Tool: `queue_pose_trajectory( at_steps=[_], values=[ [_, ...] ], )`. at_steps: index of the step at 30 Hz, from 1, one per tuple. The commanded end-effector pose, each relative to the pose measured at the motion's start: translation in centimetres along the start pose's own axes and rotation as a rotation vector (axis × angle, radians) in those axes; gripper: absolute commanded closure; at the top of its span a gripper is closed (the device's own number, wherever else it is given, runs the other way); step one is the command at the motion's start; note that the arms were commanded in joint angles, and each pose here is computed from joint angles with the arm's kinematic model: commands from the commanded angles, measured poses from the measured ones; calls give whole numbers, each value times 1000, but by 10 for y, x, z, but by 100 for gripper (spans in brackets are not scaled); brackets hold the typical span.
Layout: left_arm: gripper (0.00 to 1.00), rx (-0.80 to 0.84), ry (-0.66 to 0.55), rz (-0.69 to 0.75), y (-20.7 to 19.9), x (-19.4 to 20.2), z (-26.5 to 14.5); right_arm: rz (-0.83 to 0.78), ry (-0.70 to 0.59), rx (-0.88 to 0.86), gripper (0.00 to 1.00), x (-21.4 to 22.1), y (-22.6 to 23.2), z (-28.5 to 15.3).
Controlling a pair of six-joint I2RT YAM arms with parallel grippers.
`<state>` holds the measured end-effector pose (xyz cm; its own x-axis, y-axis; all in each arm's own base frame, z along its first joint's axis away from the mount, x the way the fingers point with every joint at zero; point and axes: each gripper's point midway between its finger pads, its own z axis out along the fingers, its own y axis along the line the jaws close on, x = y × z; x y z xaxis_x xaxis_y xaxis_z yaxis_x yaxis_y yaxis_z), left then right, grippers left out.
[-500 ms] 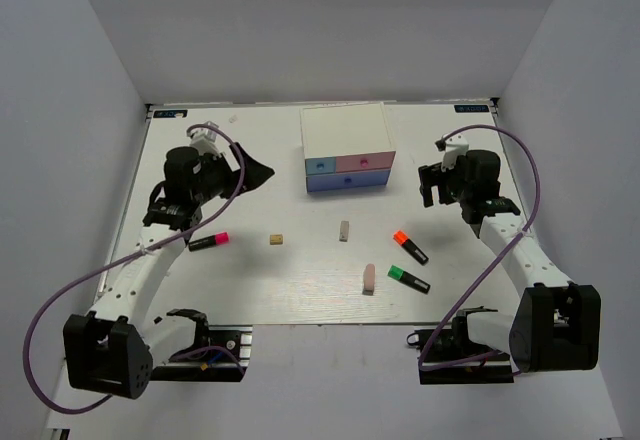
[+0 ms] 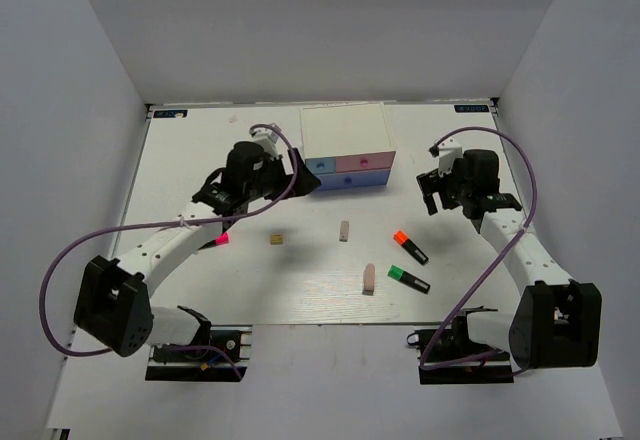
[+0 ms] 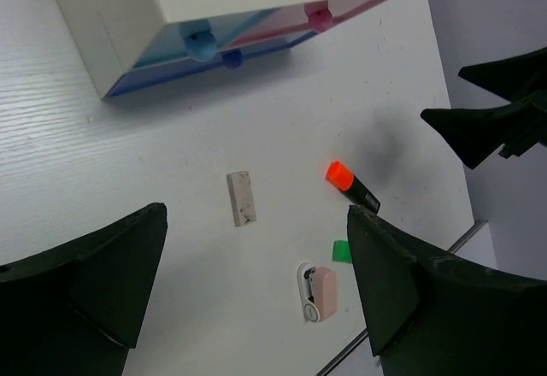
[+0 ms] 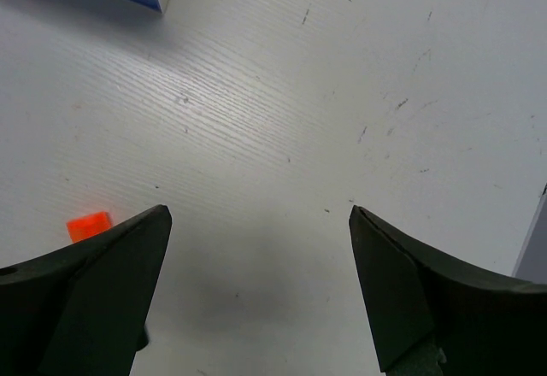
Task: Sort the stationery into containers
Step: Open the drawer at the center of the board.
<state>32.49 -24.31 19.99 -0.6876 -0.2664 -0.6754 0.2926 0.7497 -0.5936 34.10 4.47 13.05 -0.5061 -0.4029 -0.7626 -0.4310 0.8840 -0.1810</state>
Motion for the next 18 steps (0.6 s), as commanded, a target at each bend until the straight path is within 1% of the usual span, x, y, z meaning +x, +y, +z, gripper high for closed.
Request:
queue_pose_trajectory(
  at_steps=[1, 5, 6, 8, 9, 11, 12, 16, 17, 18],
  values=[
    [5, -25, -65, 31, -19, -12, 8, -45, 72, 37, 10, 1, -12, -6],
    [19, -46, -45, 57, -28, 2, 22, -75, 94, 55, 10, 14, -13, -9],
    [27, -38, -40, 67, -35, 5, 25, -79, 77, 74, 10, 9, -16, -13],
    [35, -59, -38, 66, -36, 10, 31, -73, 87, 72, 10, 13, -14, -12],
    [41, -47, -40, 76, -45, 12, 31, -62, 108, 99, 10, 18, -19, -12],
    [43, -71, -30, 85, -44, 19, 36, -62, 119, 107, 10, 20, -20, -12],
    [44, -65, -38, 79, -49, 17, 36, -53, 126, 108, 10, 22, -21, -13],
    [55, -88, -22, 74, -52, 32, 44, -55, 137, 89, 10, 23, -17, -16],
    [56, -93, -9, 83, -51, 41, 48, -50, 137, 91, 10, 24, -16, -17],
    [59, -93, -9, 72, -51, 41, 48, -50, 137, 84, 10, 25, -14, -18]
  ],
)
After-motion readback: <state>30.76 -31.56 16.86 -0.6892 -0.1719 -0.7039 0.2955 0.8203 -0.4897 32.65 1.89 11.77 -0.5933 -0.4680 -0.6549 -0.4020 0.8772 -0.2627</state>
